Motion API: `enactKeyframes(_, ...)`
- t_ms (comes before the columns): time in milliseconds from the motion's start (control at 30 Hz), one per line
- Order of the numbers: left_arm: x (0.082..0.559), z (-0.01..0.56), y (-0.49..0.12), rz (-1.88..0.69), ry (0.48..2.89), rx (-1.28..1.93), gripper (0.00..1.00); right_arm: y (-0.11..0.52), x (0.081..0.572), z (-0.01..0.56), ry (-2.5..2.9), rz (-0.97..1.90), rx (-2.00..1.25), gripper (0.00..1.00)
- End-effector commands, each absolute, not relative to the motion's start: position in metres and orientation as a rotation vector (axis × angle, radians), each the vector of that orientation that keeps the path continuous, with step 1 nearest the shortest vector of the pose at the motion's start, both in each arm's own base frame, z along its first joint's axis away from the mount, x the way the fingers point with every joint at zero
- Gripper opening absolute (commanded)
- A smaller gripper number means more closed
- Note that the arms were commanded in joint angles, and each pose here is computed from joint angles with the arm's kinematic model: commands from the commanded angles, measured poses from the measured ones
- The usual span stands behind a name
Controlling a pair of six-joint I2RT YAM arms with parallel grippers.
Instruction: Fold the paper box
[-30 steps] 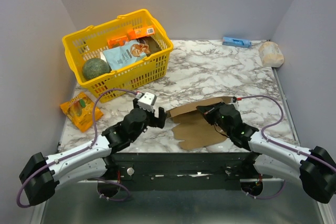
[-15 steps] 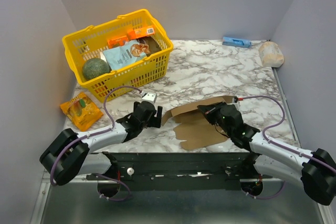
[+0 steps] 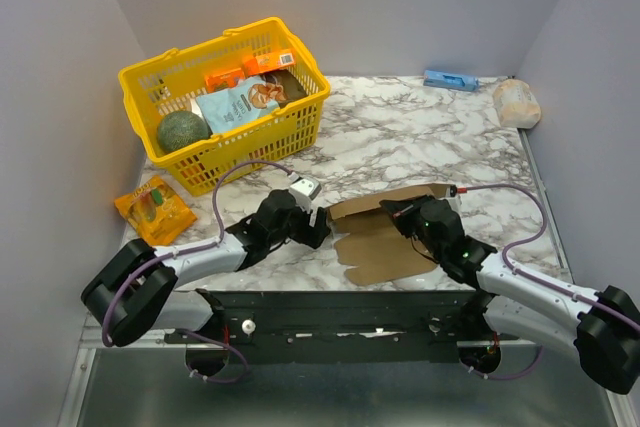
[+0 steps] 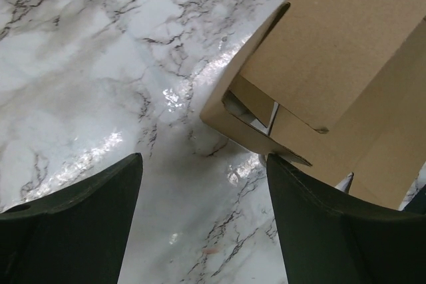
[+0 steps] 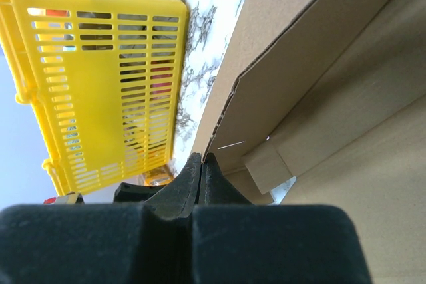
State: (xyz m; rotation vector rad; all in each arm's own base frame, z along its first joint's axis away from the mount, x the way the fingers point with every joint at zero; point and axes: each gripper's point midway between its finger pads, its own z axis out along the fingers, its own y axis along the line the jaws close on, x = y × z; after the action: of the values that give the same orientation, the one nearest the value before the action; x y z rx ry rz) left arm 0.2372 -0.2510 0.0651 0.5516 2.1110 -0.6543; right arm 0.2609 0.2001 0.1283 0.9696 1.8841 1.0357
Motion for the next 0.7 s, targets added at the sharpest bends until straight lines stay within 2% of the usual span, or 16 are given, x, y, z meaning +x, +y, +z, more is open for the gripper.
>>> enactKeyframes(0,0.233,0.076,-0.277,-0.750,2.033,0.684,0.83,0.188,0.262,0.114,1.898,0.935,0.989,0.01)
enactKeyframes(133,0.232,0.077,-0.285,-0.771,1.996,0.720,0.81,0.185,0.261,0.106,1.913,0.893,0.982,0.01)
enactKeyframes(333,0.231,0.084,-0.292,-0.791,1.928,0.763,0.68,0.173,0.258,0.091,1.922,0.821,0.976,0.01)
enactKeyframes(467,0.229,0.092,-0.295,-0.803,1.871,0.791,0.63,0.162,0.256,0.081,1.918,0.755,0.976,0.01)
enactKeyframes(667,0.224,0.105,-0.295,-0.839,1.833,0.783,0.62,0.153,0.256,0.072,1.919,0.691,0.957,0.01)
